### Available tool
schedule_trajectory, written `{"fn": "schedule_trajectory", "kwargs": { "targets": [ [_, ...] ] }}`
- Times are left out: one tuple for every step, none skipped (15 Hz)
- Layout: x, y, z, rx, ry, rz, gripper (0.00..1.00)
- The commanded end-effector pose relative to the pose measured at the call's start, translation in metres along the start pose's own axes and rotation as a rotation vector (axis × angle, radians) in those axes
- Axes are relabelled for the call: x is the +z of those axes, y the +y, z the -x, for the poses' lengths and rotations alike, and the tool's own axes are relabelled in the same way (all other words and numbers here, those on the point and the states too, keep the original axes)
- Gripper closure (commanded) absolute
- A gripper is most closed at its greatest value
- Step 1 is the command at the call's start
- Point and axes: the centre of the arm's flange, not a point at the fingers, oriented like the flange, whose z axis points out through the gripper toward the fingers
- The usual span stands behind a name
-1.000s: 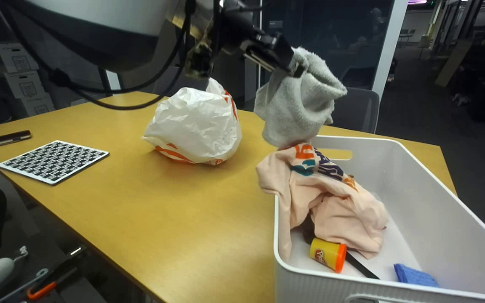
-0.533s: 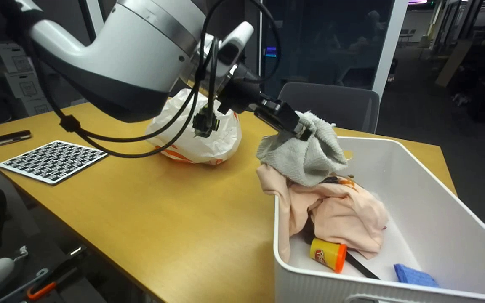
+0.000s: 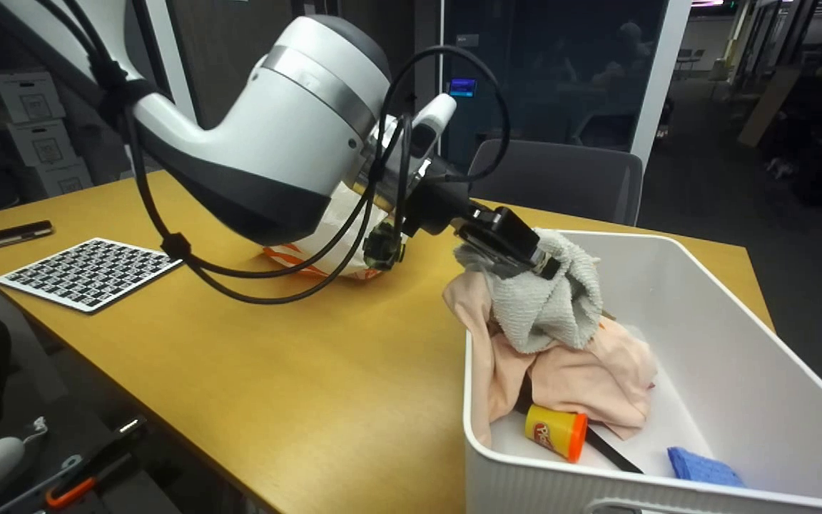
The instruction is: Move the items, which are in the plastic, to the laundry basket
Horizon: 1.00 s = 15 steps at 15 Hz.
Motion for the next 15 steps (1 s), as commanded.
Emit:
{"fn": "schedule_trajectory", "kwargs": {
  "targets": [
    [-0.008, -0.015, -0.020, -0.011, 0.114, -0.051, 0.31],
    [-0.017, -0.018, -0.026, -0.027, 0.145, -0.064, 0.22],
    [-0.027, -0.023, -0.034, -0.039, 0.179, -0.078, 0.15],
    [-0.037, -0.027, -0.041, -0.038, 0.207, -0.107, 0.06],
    [-0.049, -0.032, -0.046, -0.030, 0.221, -0.143, 0.01],
    [-0.066, -0.037, -0.052, -0.011, 0.215, -0.201, 0.00],
    [-0.084, -0.040, -0.055, 0.004, 0.213, -0.242, 0.00],
    [-0.101, -0.041, -0.055, 0.002, 0.198, -0.256, 0.00],
    [-0.117, -0.040, -0.054, 0.008, 0.179, -0.268, 0.00],
    [-0.134, -0.037, -0.052, 0.014, 0.161, -0.280, 0.00],
    [-0.147, -0.034, -0.048, 0.020, 0.154, -0.288, 0.00],
    [-0.162, -0.029, -0.043, 0.020, 0.136, -0.281, 0.00],
    [-0.175, -0.025, -0.039, 0.028, 0.122, -0.281, 0.00],
    [-0.186, -0.020, -0.035, 0.037, 0.093, -0.277, 0.00],
    [-0.196, -0.015, -0.032, 0.039, 0.074, -0.257, 0.00]
  ]
}}
